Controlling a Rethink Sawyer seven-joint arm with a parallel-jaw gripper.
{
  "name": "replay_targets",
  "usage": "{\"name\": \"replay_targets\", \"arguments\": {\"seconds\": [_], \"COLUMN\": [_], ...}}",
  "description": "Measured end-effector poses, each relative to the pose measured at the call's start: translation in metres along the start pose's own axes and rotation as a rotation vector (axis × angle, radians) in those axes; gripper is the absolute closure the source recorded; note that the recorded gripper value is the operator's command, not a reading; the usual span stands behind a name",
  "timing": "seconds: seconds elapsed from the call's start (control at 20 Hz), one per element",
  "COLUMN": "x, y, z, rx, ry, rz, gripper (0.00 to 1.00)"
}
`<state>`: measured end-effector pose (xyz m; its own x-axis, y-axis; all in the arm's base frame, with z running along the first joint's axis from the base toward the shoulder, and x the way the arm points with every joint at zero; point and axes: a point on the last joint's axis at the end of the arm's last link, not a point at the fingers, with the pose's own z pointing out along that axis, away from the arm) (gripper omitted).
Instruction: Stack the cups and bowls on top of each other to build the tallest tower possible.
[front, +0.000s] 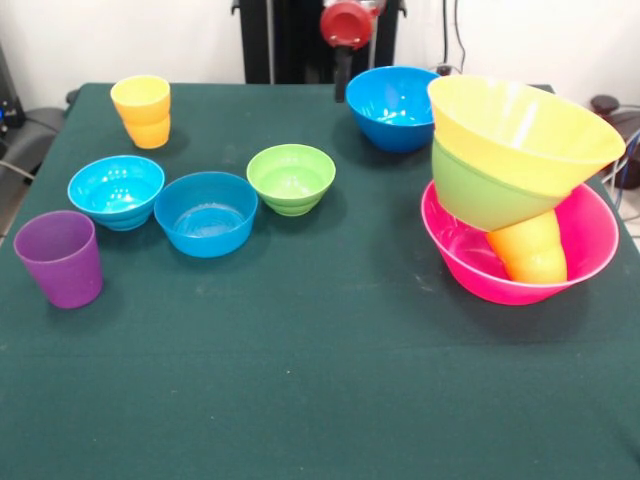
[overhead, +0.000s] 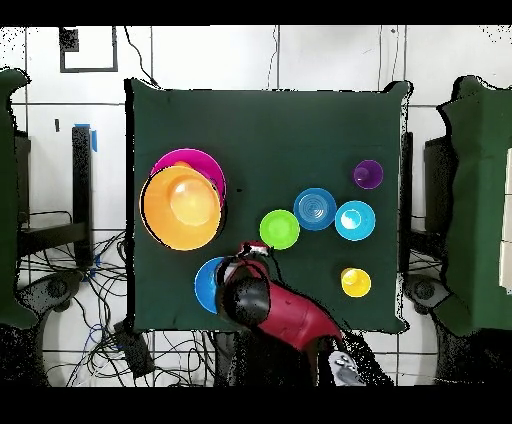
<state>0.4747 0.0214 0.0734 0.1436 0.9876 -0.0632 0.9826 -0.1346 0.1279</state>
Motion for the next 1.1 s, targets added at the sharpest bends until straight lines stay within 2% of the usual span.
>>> {"name": "replay_targets", "arguments": {"seconds": [0.2, 0.25, 0.35, 0.55, 0.7, 0.85, 0.9, 0.95, 1.1], "x": [0.045, 0.051, 0.071, 0.096, 0.106, 0.113, 0.112, 0.106, 0.091], "y": [0.003, 0.003, -0.002, -0.016, -0.02, -0.022, -0.021, -0.018, -0.013], "z": [-0.016, -0.018, -0.028, -0.039, -0.041, -0.041, -0.041, -0.039, -0.039], "rx": [0.001, 0.005, 0.03, 0.086, 0.112, 0.143, 0.148, 0.155, 0.152], "ry": [-0.008, -0.008, -0.006, -0.021, -0.028, -0.042, -0.047, -0.062, -0.083], "rz": [0.07, 0.086, 0.151, 0.272, 0.337, 0.446, 0.472, 0.534, 0.583], "gripper": [0.0, 0.0, 0.0, 0.0, 0.0, 0.0, 0.0, 0.0, 0.0]}}
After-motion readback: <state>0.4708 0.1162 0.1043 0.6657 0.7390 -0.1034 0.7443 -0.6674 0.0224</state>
